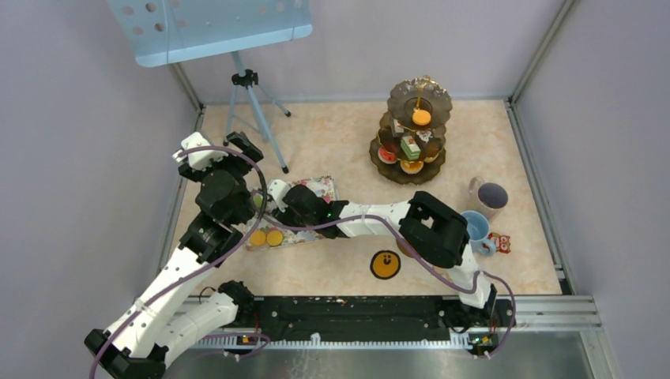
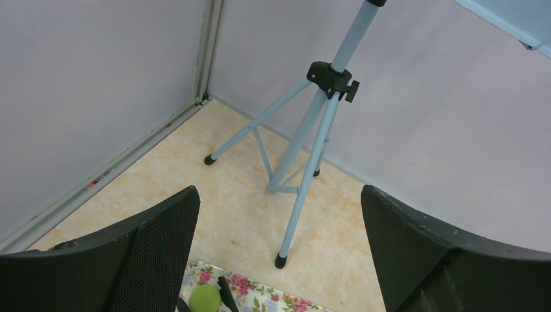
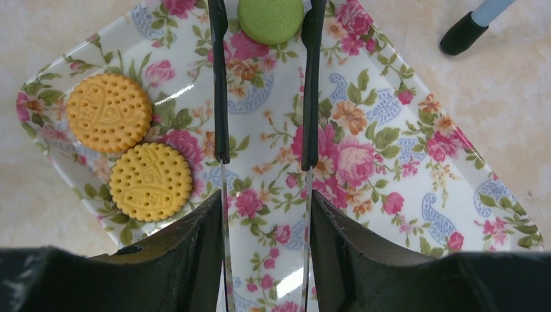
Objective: Serve the afternoon tea
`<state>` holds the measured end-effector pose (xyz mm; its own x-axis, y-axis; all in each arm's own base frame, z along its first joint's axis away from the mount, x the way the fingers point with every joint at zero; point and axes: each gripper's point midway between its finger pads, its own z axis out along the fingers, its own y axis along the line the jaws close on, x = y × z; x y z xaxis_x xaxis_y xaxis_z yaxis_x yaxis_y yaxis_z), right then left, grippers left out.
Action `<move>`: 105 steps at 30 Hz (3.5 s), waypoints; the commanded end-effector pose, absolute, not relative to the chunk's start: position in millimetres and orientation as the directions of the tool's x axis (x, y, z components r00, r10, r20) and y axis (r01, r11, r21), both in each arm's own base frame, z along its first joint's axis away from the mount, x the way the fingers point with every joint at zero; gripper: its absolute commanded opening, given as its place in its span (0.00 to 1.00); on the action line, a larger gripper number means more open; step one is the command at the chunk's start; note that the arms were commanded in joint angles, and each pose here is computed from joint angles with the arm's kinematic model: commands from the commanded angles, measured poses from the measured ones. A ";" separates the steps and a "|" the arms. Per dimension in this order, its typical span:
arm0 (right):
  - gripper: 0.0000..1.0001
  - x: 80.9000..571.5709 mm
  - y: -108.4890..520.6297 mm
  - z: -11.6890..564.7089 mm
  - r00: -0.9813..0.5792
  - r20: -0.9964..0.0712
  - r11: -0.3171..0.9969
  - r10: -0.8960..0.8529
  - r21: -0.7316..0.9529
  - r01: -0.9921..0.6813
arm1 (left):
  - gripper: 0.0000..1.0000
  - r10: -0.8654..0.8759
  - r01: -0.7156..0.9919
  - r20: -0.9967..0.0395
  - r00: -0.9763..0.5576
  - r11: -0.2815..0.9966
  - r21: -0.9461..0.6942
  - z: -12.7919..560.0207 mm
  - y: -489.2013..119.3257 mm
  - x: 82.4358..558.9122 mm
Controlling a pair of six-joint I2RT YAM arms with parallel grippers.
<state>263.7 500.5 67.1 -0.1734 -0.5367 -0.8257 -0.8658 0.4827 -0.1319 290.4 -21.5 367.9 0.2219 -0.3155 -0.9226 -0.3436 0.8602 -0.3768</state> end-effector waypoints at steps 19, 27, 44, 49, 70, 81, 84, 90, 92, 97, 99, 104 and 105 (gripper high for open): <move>0.44 263.5 513.9 81.4 -0.143 -0.842 0.478 -0.521 -0.149 -0.866 | 0.99 -0.320 -0.320 -0.918 0.233 0.867 -0.383 371.9 -26.7 296.4; 0.27 261.4 503.6 99.3 -0.147 -0.856 0.507 -0.495 -0.147 -0.849 | 0.99 -0.319 -0.315 -0.921 0.225 0.870 -0.379 370.0 -29.2 298.3; 0.04 248.6 313.0 245.7 -0.152 -0.960 0.807 -0.234 -0.105 -0.581 | 0.99 -0.314 -0.318 -0.927 0.204 0.875 -0.366 363.6 -32.3 304.1; 0.05 282.3 247.9 301.4 -0.125 -0.978 0.899 -0.167 -0.099 -0.427 | 0.99 -0.316 -0.310 -0.930 0.189 0.879 -0.362 360.8 -36.0 307.8; 0.11 371.8 168.2 319.6 -0.331 -0.942 0.989 -0.057 -0.009 -0.146 | 0.99 -0.321 -0.288 -0.930 0.180 0.886 -0.362 361.1 -40.1 309.0; 0.43 365.5 164.9 328.5 -0.314 -0.948 0.987 -0.052 -0.001 -0.158 | 0.99 -0.318 -0.293 -0.931 0.178 0.886 -0.359 359.8 -40.0 309.9; 0.47 359.1 159.2 338.0 -0.292 -0.956 0.988 -0.041 0.004 -0.153 | 0.99 -0.320 -0.289 -0.931 0.177 0.887 -0.360 360.0 -41.1 310.0; 0.46 346.9 152.9 359.9 -0.238 -0.971 0.985 -0.031 0.010 -0.170 | 0.99 -0.317 -0.292 -0.932 0.173 0.888 -0.356 358.7 -40.9 310.7; 0.45 340.7 160.4 368.1 -0.205 -0.978 0.973 -0.041 0.008 -0.229 | 0.99 -0.318 -0.293 -0.932 0.174 0.887 -0.357 359.0 -40.6 310.7; 0.44 310.0 238.8 359.0 -0.150 -0.976 0.803 -0.159 -0.040 -0.595 | 0.99 -0.315 -0.300 -0.933 0.175 0.885 -0.355 358.5 -39.6 310.6; 0.44 298.4 272.6 340.7 -0.146 -0.968 0.731 -0.202 -0.050 -0.680 | 0.99 -0.313 -0.308 -0.933 0.176 0.883 -0.354 358.2 -38.1 310.1; 0.41 279.5 332.1 290.0 -0.152 -0.949 0.670 -0.276 -0.076 -0.739 | 0.99 -0.313 -0.319 -0.931 0.187 0.877 -0.359 360.4 -34.3 307.6; 0.41 282.2 332.5 285.1 -0.151 -0.951 0.710 -0.268 -0.089 -0.698 | 0.99 -0.314 -0.317 -0.931 0.188 0.878 -0.360 360.7 -34.7 307.5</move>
